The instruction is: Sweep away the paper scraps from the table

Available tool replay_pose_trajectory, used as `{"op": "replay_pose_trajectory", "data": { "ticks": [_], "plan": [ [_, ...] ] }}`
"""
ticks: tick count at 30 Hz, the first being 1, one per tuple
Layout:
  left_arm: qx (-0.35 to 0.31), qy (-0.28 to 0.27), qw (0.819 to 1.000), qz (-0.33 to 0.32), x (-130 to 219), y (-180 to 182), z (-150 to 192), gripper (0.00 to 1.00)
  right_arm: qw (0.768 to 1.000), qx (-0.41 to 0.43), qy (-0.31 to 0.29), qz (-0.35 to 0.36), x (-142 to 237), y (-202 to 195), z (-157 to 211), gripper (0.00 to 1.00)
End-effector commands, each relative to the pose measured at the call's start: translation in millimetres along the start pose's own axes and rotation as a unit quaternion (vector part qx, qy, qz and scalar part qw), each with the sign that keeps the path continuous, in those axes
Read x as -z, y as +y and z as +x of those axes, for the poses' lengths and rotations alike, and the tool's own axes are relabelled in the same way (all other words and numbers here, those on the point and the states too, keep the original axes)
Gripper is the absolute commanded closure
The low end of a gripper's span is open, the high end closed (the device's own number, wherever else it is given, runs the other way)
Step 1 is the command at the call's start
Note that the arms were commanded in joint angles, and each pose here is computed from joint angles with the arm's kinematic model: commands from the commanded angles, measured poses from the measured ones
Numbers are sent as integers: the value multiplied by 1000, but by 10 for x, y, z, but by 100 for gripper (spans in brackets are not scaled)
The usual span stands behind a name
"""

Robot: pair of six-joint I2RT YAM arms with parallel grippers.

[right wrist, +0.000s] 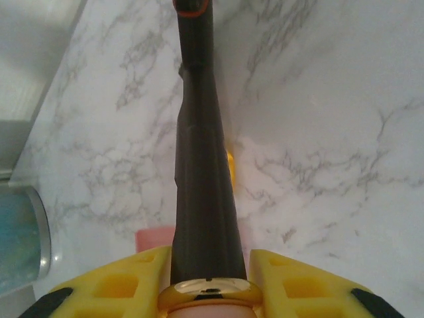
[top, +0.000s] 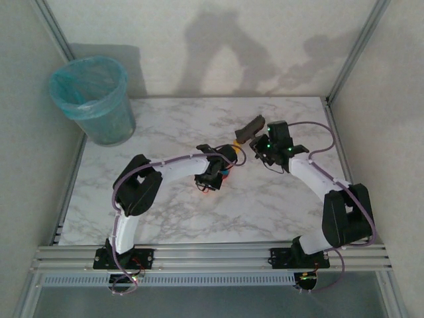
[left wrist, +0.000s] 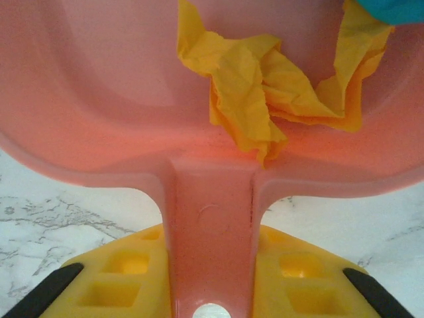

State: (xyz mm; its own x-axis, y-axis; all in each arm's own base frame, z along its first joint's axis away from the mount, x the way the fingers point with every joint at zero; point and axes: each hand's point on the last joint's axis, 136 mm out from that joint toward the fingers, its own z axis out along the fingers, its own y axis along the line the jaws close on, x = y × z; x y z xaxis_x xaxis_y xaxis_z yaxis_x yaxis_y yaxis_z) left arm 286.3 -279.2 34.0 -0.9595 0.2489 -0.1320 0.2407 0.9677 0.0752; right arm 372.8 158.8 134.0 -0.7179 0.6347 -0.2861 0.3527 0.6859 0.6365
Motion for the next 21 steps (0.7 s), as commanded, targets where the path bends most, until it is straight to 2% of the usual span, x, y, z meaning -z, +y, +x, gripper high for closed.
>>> {"op": "replay_pose_trajectory", "data": {
  "ticks": [1,14,17,21],
  "plan": [
    [2,25,1000,5,-97,-15,93,100,997,-10,48,53,60,-329,345,100],
    [-1,29,999,21,-116,-116,114,100,998,-13,61,-4,451,-224,738,100],
    [0,26,999,18,-112,-111,102,100,998,-5,61,-16,515,-167,764,100],
    [2,21,1000,5,-94,-45,98,100,999,12,31,-12,643,-134,648,100]
  ]
}}
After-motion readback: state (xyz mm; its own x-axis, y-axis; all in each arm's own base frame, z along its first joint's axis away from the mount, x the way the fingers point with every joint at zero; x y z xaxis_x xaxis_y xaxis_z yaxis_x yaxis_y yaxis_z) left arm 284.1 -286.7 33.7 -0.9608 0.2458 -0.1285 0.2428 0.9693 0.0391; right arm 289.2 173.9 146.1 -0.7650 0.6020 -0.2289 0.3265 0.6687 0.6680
